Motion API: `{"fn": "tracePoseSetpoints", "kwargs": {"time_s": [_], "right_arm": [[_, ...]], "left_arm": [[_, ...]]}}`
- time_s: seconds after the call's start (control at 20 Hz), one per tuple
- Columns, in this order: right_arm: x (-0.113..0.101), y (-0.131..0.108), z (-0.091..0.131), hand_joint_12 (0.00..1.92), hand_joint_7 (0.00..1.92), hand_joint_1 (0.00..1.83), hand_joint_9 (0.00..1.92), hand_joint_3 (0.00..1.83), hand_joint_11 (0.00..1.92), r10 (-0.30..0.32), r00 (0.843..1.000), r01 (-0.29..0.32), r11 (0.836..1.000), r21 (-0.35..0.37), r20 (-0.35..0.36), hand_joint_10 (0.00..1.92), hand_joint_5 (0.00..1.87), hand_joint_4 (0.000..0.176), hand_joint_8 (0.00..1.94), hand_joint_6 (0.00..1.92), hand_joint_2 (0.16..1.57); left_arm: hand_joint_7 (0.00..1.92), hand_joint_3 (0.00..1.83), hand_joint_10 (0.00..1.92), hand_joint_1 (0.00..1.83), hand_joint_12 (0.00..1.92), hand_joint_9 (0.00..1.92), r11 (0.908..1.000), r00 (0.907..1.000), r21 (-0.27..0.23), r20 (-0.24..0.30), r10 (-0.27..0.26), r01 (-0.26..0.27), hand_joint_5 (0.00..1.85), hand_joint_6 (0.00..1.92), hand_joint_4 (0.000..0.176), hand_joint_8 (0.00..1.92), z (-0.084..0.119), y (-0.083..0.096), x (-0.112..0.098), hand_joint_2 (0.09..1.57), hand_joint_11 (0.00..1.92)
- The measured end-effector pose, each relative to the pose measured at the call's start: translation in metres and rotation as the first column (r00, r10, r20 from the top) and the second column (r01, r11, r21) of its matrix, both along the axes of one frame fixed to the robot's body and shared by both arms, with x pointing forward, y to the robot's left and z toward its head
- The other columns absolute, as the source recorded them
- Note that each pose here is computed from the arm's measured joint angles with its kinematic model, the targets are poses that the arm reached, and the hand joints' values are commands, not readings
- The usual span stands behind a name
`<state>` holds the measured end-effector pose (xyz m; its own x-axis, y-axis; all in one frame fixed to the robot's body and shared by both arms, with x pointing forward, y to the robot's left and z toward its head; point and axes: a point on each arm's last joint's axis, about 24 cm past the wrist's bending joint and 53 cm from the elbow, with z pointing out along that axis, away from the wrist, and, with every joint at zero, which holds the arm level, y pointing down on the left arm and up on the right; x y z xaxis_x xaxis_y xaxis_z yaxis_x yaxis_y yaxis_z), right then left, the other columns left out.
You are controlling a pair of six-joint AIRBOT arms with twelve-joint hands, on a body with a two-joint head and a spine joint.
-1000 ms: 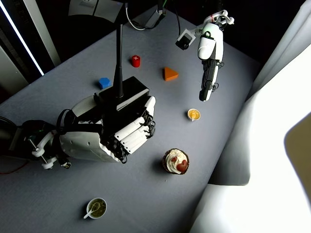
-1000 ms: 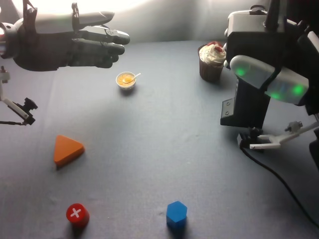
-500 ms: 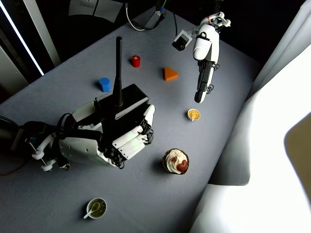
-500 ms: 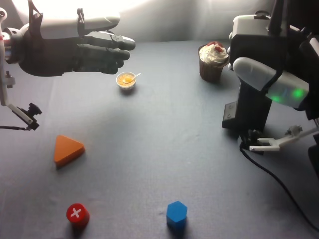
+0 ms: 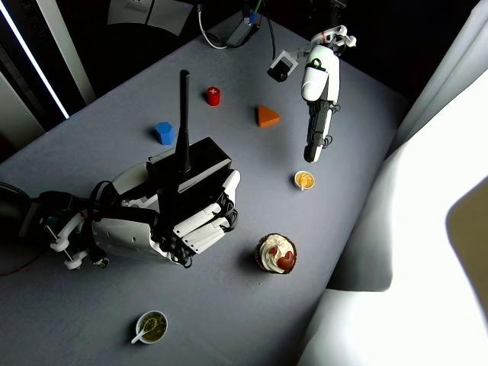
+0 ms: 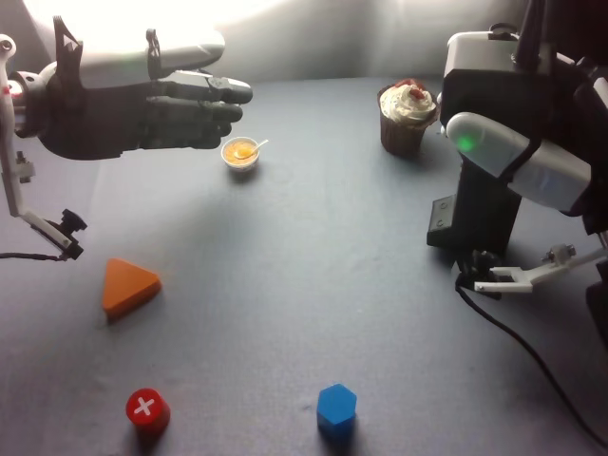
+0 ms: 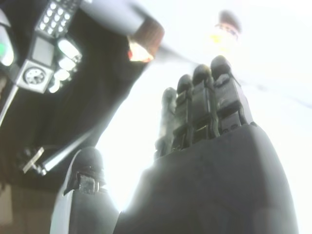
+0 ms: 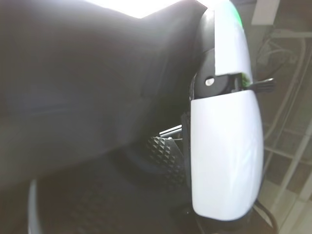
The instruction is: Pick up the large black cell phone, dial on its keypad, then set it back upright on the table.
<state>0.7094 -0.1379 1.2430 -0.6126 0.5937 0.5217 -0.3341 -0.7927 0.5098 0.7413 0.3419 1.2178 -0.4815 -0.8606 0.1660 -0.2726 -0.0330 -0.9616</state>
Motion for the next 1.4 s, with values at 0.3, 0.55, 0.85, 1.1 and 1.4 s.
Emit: {"fn": "tracePoseSetpoints", "kwargs": {"time_s": [0.3,0.55,0.85,1.1,1.4], "right_arm": [[-0.001,-0.003,-0.008,1.56,0.82,1.46,0.83,0.01,0.83,-0.007,1.000,0.007,1.000,-0.002,-0.014,1.33,0.88,0.000,1.19,0.86,1.15],[-0.002,-0.005,-0.011,1.57,0.77,1.48,0.82,0.00,0.88,-0.009,1.000,0.009,1.000,0.007,-0.016,1.32,0.86,0.000,1.17,0.93,1.15],[-0.002,-0.004,-0.012,1.64,0.76,1.48,0.83,0.00,0.83,-0.011,1.000,0.011,1.000,0.017,-0.018,1.31,0.85,0.000,1.21,0.91,1.16],[-0.004,-0.002,-0.012,1.63,0.83,1.48,0.91,0.00,0.82,-0.007,1.000,0.007,1.000,0.025,-0.014,1.18,0.85,0.000,1.16,0.90,1.14],[-0.003,-0.004,-0.012,1.19,0.82,1.36,0.86,0.00,0.78,-0.014,1.000,0.014,1.000,0.025,-0.011,1.32,0.79,0.000,1.20,1.16,1.17]], "left_arm": [[0.14,0.00,0.00,0.00,0.15,0.09,0.9997,0.9996,0.023,0.026,-0.005,0.004,0.14,0.00,0.030,0.00,0.001,-0.003,0.003,1.13,0.00],[0.14,0.00,0.00,0.00,0.19,0.10,0.9921,0.9912,0.120,0.123,-0.050,0.035,0.14,0.00,0.031,0.00,0.005,-0.008,0.012,1.13,0.00],[0.16,0.00,0.00,0.00,0.28,0.12,0.9803,0.9763,0.177,0.180,-0.120,0.088,0.16,0.00,0.032,0.00,0.013,-0.016,0.006,1.12,0.00],[0.17,0.00,0.01,0.00,0.27,0.12,0.9798,0.9743,0.182,0.192,-0.119,0.083,0.16,0.01,0.030,0.01,0.017,-0.014,0.008,1.12,0.00],[0.17,0.00,0.00,0.00,0.24,0.13,0.9757,0.9673,0.191,0.207,-0.147,0.108,0.16,0.00,0.036,0.00,0.028,-0.017,0.005,1.13,0.00]]}}
